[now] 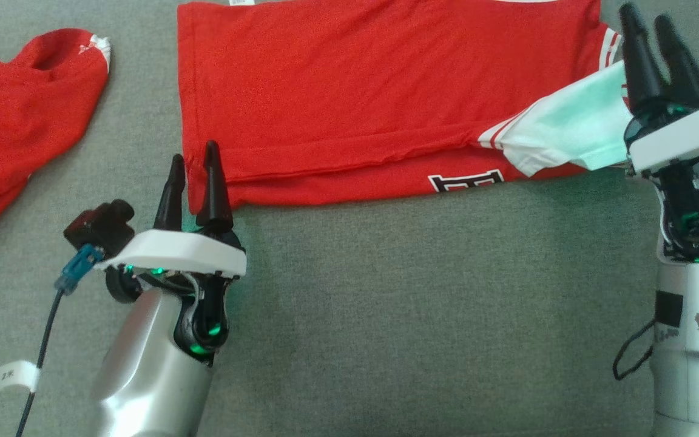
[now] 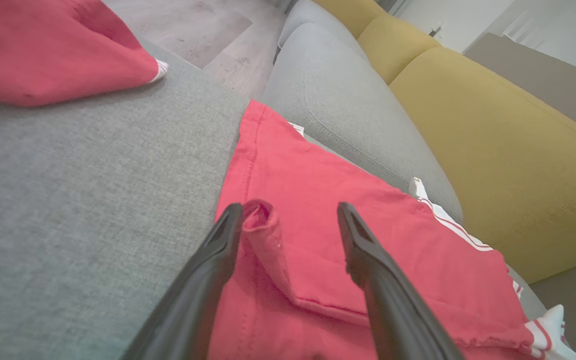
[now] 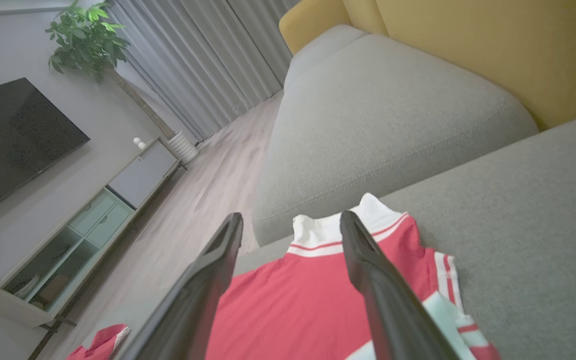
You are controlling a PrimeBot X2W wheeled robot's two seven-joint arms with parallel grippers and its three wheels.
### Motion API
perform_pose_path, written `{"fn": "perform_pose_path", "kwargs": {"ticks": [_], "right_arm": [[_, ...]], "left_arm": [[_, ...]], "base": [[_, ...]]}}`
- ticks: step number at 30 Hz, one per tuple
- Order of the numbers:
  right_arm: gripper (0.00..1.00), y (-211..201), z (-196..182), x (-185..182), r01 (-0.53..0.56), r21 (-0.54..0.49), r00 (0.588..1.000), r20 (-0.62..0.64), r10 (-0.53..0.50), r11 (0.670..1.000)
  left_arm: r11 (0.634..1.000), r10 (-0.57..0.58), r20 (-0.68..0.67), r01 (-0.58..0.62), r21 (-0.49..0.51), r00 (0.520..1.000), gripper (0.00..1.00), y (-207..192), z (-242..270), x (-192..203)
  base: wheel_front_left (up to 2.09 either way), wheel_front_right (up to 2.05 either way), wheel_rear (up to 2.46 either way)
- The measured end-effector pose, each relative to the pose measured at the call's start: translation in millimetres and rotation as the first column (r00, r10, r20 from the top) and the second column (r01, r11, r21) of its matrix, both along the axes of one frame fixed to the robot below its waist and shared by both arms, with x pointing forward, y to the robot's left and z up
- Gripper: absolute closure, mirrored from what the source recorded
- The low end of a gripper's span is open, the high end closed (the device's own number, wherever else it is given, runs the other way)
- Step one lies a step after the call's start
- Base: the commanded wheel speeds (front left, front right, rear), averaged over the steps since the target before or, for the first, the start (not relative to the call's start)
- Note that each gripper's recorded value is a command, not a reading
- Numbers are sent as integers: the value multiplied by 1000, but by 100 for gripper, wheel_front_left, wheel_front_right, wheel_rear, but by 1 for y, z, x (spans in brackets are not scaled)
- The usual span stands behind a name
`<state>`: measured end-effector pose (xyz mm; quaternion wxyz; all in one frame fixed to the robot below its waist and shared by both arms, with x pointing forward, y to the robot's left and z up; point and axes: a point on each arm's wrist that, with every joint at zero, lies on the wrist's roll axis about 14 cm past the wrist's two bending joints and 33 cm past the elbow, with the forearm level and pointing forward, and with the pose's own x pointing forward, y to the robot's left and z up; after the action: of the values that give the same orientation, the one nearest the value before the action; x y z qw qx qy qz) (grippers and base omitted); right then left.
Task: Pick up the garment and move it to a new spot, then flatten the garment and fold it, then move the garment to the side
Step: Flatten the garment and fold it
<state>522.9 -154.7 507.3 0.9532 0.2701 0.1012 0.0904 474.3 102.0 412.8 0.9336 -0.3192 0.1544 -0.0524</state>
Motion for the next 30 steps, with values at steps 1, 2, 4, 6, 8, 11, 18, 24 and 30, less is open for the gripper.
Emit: {"fn": "perform_pose_path", "kwargs": {"ticks": [1, 2, 4, 6, 8, 11, 18, 24, 30], "right_arm": [[0, -1, 5, 1, 6, -5, 1000, 21, -6, 1000], [0, -1, 9, 1, 12, -7, 999, 37, -11, 1000], [0, -3, 13, -1, 23, -12, 998, 56, -23, 1000], [0, -5, 15, -2, 29, -17, 997, 66, -28, 999], [0, -10, 18, -6, 44, -34, 996, 83, -41, 998], [0, -18, 13, -19, 64, -65, 995, 78, -59, 996], [0, -39, -7, -50, 116, -122, 993, 28, -114, 986], [0, -44, -30, -66, 118, -185, 991, -35, -126, 976], [0, -48, -58, -79, 104, -247, 984, -114, -136, 963]], "left_arm": [[1000, 0, 14, 0, 15, 1000, 0, 1, 2, 0], [999, -1, 32, 0, 34, 1000, 0, 2, 5, 0], [996, -8, 66, 3, 84, 998, 0, 6, 10, -2], [993, -12, 81, 2, 120, 997, 0, 10, 12, -3], [975, -40, 102, 16, 224, 994, 0, 17, 13, -9], [932, -74, 74, 42, 361, 995, 0, 27, 0, -28], [908, -101, 13, 87, 410, 995, 0, 24, -19, -49], [895, -90, -26, 92, 436, 996, 0, 25, -32, -39], [889, -107, -73, 128, 439, 992, 0, 15, -46, -22]], "base": [[0, 0, 0], [0, 0, 0], [0, 0, 0], [0, 0, 0], [0, 0, 0], [0, 0, 0], [0, 0, 0], [0, 0, 0], [0, 0, 0]]}}
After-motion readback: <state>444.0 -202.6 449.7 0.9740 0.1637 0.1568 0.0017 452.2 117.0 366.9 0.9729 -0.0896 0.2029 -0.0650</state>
